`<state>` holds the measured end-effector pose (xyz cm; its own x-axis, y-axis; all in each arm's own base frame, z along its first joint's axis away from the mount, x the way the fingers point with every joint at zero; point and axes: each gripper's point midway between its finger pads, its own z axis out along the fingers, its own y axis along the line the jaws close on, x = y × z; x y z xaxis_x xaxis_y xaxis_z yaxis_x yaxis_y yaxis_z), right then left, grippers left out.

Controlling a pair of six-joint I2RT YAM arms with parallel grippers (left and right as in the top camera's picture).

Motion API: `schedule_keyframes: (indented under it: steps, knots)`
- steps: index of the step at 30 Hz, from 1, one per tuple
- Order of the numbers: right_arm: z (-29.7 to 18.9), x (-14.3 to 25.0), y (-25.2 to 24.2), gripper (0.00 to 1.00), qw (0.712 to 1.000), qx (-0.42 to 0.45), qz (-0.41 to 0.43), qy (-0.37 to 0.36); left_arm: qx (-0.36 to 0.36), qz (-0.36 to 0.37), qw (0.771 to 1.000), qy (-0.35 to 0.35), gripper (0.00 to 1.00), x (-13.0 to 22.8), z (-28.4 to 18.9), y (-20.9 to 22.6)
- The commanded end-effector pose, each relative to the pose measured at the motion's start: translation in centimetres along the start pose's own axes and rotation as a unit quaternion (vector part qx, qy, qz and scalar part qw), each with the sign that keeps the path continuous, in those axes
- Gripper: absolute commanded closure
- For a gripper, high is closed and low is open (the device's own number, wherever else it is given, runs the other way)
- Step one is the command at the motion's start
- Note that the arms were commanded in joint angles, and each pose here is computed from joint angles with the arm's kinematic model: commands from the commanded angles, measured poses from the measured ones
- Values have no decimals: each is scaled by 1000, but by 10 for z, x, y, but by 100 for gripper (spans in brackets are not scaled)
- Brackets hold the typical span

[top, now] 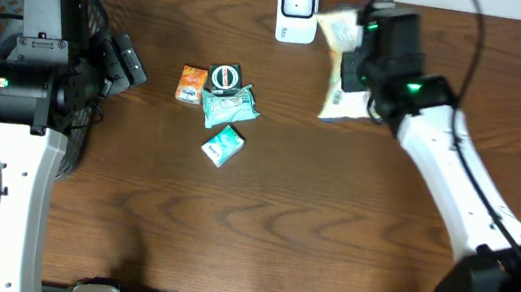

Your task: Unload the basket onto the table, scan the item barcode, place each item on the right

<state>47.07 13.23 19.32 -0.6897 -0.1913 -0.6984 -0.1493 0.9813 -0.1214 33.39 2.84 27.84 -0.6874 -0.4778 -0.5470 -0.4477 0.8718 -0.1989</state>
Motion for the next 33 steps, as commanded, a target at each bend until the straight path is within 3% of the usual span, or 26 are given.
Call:
schedule_keyframes:
  steps: [1, 6, 10, 12, 14, 18, 25, 33]
  knots:
    - [-1, 10, -63, 99, 951, 282, -121, 31, -3, -6, 1000, -3, 2, -1, -2, 2]
    - [21, 39, -66, 99, 893, 389, -208, 90, -3, -6, 1000, -3, 2, -1, -2, 2]
    - [33, 54, -44, 97, 867, 413, -257, 103, -3, -6, 1000, -3, 2, -1, -2, 2]
    - [37, 60, -21, 93, 869, 395, -281, 101, -3, -6, 1000, -3, 2, -1, -2, 2]
    - [40, 68, 10, 77, 880, 352, -304, 98, -3, -6, 1000, -3, 2, -1, -2, 2]
    - [38, 81, 70, 37, 899, 272, -334, 82, -3, -6, 1000, -3, 2, -1, -2, 2]
    - [25, 94, 134, 28, 915, 201, -345, 51, -3, -6, 1000, -3, 2, -1, -2, 2]
    - [35, 80, 91, 14, 920, 227, -312, 72, -3, -6, 1000, -3, 2, -1, -2, 2]
